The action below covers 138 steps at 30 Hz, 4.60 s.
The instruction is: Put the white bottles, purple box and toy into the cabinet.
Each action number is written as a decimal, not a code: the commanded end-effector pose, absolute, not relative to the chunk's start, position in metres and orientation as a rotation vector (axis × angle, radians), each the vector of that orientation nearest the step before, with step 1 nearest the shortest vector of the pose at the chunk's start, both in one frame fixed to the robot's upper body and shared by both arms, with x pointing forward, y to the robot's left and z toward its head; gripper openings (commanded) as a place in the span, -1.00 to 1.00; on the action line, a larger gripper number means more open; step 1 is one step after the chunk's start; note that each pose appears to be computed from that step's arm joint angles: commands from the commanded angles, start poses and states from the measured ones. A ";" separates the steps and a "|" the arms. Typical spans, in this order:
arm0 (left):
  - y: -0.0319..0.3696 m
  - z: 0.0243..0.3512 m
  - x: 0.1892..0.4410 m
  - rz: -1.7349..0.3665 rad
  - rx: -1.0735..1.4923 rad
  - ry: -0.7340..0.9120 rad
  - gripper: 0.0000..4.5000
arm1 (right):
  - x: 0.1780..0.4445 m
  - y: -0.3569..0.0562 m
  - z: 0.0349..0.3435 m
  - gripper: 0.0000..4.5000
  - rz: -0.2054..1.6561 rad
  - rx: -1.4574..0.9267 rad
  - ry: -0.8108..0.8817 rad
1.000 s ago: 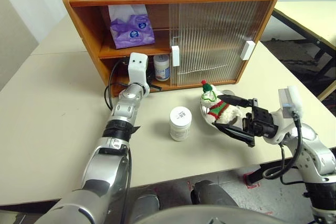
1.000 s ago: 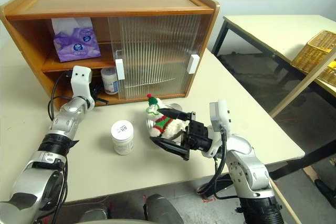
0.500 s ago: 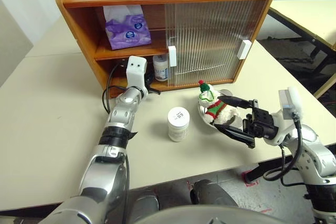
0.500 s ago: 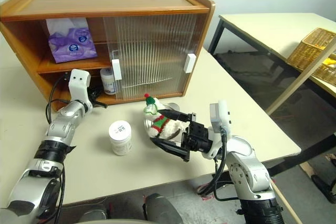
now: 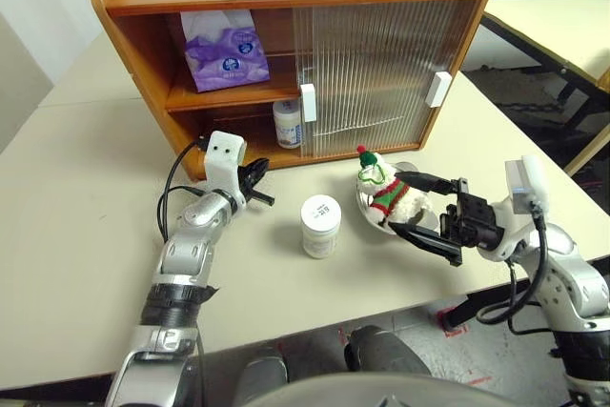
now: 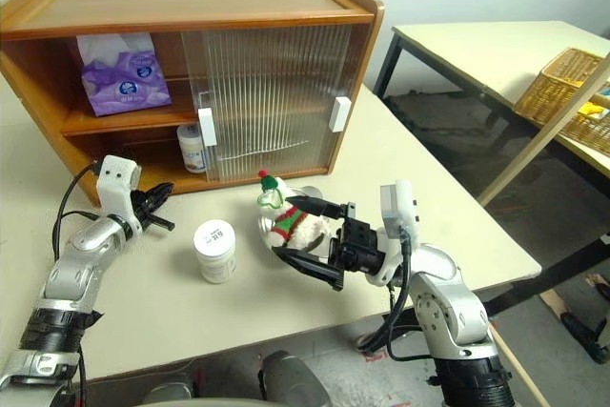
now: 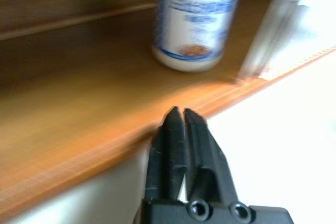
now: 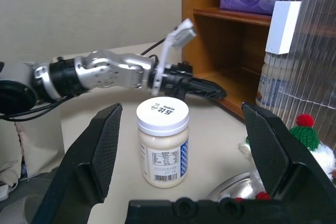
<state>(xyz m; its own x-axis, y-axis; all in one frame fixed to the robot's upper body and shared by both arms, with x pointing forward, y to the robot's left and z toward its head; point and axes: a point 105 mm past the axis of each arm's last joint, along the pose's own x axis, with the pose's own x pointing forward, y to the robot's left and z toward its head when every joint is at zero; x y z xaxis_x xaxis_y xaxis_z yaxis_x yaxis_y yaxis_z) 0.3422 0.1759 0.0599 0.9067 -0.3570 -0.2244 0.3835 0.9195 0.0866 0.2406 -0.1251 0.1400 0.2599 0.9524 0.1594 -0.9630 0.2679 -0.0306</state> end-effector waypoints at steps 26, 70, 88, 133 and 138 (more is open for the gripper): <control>0.164 0.031 0.251 -1.289 0.192 0.271 0.99 | 0.248 -0.128 0.140 1.00 1.308 0.053 -0.163; 0.165 0.049 0.319 -0.783 0.151 0.106 0.39 | 0.244 -0.125 0.134 1.00 1.330 0.043 -0.143; 0.197 0.070 0.367 -0.318 0.169 0.096 0.39 | 0.244 -0.124 0.133 1.00 1.329 0.041 -0.141; 0.213 0.061 0.423 0.008 0.091 0.173 0.39 | 0.244 -0.121 0.132 1.00 1.316 0.036 -0.141; 0.209 0.060 0.422 -0.006 0.086 0.167 1.00 | 0.245 -0.121 0.132 1.00 1.313 0.035 -0.140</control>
